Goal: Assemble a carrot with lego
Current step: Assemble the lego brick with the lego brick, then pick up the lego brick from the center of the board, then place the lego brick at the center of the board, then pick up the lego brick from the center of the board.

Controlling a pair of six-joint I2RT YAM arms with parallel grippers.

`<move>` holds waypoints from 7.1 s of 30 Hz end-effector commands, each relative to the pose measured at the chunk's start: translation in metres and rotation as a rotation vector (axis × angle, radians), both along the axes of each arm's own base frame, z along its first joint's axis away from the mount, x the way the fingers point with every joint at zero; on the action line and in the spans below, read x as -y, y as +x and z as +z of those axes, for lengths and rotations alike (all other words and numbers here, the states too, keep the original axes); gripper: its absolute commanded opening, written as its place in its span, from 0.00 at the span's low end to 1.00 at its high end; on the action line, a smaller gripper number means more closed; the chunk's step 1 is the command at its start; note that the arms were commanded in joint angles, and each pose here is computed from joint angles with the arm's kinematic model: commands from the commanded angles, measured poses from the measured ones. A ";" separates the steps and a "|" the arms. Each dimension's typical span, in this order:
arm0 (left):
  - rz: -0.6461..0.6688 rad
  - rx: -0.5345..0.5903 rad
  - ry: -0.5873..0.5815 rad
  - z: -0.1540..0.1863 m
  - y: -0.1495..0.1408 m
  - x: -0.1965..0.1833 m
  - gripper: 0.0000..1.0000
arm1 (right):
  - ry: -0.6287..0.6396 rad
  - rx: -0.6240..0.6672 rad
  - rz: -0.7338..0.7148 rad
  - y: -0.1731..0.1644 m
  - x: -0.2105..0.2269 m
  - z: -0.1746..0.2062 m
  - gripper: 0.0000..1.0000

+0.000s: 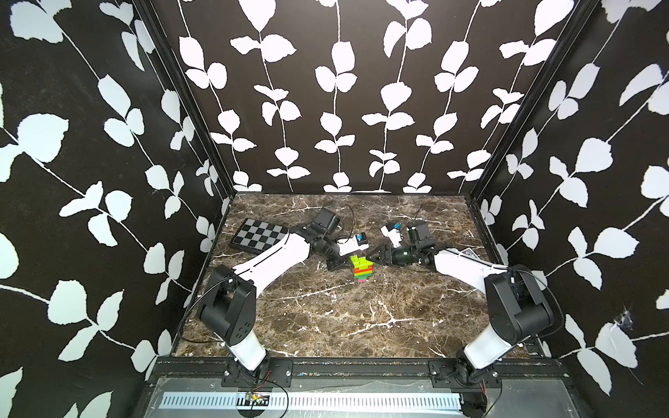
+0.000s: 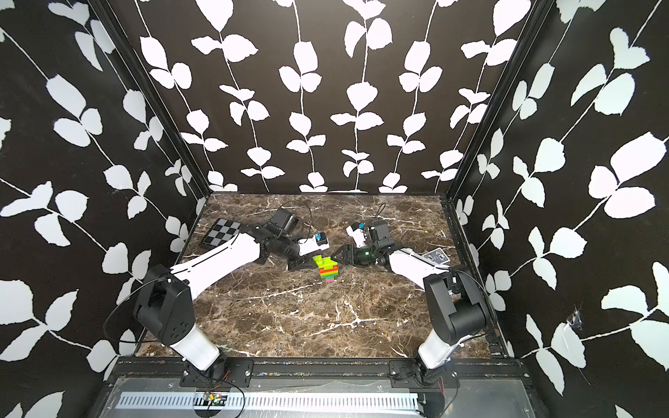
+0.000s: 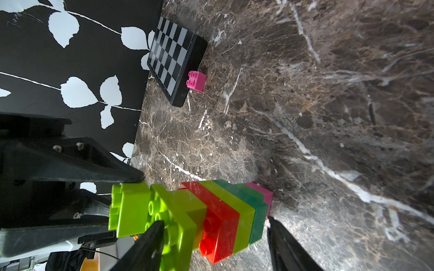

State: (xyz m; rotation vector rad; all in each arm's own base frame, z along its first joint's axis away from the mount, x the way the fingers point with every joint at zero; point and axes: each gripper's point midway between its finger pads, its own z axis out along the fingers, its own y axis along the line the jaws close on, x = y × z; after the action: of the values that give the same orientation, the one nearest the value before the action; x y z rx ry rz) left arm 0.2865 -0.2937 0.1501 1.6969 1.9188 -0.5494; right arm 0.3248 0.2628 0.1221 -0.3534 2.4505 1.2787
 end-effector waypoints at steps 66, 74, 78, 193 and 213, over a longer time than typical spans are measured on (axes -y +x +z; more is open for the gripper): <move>-0.030 -0.079 0.190 0.018 -0.011 0.009 0.54 | -0.027 0.028 -0.005 -0.004 0.003 -0.001 0.65; -0.010 -0.052 0.091 0.042 -0.012 0.004 0.62 | 0.002 0.082 -0.020 0.004 0.005 0.029 0.71; 0.013 -0.045 -0.029 0.064 -0.014 0.001 0.64 | 0.013 0.115 -0.035 0.009 0.009 0.044 0.75; 0.026 -0.120 -0.101 0.002 -0.135 0.025 0.63 | -0.152 0.291 -0.137 -0.095 0.048 -0.009 0.75; 0.599 -0.121 -0.327 0.070 -0.042 -0.055 0.64 | -0.149 0.354 0.301 -0.154 -0.057 -0.075 0.73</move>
State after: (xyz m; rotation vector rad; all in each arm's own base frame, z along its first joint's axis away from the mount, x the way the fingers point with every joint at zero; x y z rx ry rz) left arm 0.2401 -0.2432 0.2103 0.8842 2.1356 -0.6985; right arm 0.1769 0.3080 0.0372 -0.8543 2.3091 0.9939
